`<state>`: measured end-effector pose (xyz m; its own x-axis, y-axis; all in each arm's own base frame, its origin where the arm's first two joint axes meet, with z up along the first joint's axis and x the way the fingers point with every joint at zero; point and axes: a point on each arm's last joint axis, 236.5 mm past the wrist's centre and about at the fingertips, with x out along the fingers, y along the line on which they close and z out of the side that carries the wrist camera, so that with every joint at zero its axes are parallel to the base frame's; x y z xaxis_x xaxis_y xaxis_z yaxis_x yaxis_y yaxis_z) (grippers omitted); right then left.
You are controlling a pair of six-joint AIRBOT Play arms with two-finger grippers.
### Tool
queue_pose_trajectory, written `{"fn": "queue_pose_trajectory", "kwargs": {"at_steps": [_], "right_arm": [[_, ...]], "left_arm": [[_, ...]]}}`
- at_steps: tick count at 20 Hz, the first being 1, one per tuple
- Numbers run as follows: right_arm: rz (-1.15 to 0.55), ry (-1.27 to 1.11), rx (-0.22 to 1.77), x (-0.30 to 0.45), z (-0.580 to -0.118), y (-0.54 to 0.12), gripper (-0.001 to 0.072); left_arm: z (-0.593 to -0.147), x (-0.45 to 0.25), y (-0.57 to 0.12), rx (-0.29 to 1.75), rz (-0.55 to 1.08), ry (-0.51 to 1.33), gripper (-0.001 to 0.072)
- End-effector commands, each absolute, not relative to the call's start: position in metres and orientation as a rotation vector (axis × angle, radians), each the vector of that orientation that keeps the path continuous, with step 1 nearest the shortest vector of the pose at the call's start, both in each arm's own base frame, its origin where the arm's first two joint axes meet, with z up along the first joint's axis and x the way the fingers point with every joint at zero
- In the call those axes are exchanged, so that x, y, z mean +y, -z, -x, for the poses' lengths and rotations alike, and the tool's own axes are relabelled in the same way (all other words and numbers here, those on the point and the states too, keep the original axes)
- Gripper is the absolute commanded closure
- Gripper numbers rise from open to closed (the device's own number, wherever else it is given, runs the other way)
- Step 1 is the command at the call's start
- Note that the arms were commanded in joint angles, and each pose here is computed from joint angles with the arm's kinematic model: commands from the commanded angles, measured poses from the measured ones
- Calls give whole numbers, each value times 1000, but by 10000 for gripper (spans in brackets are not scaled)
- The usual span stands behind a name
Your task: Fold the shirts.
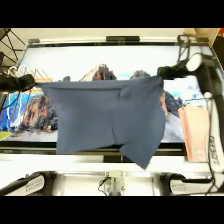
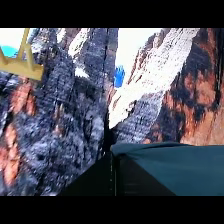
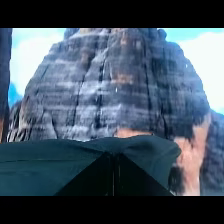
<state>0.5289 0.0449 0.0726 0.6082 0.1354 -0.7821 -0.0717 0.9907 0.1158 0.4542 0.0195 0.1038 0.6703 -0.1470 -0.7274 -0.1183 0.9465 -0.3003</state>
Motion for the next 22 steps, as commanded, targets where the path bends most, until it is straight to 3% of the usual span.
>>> {"fn": "queue_pose_trajectory", "kwargs": {"at_steps": [1, 4, 6, 9, 13, 17, 22], "right_arm": [[-149, -74, 741, 46, -590, -43, 639], [-159, -70, 829, 48, -584, -8, 639], [-151, -76, 940, 50, -568, 17, 638], [-64, -90, 1094, 35, -532, 26, 638], [-77, -99, 1413, 30, -457, 57, 638], [-90, -87, 1468, 30, -440, 79, 638], [-118, -53, 1327, 28, -473, 76, 638]], "left_arm": [[-513, 17, -59, 780, 495, -3, 678], [-525, -2, -21, 830, 576, 12, 677], [-519, -21, 5, 911, 538, 56, 678], [-494, -32, 16, 1025, 451, 147, 677], [-443, -38, 51, 1271, 485, 202, 678], [-436, -28, 64, 1305, 510, 170, 678], [-439, -10, 64, 1293, 568, 112, 678]]}}
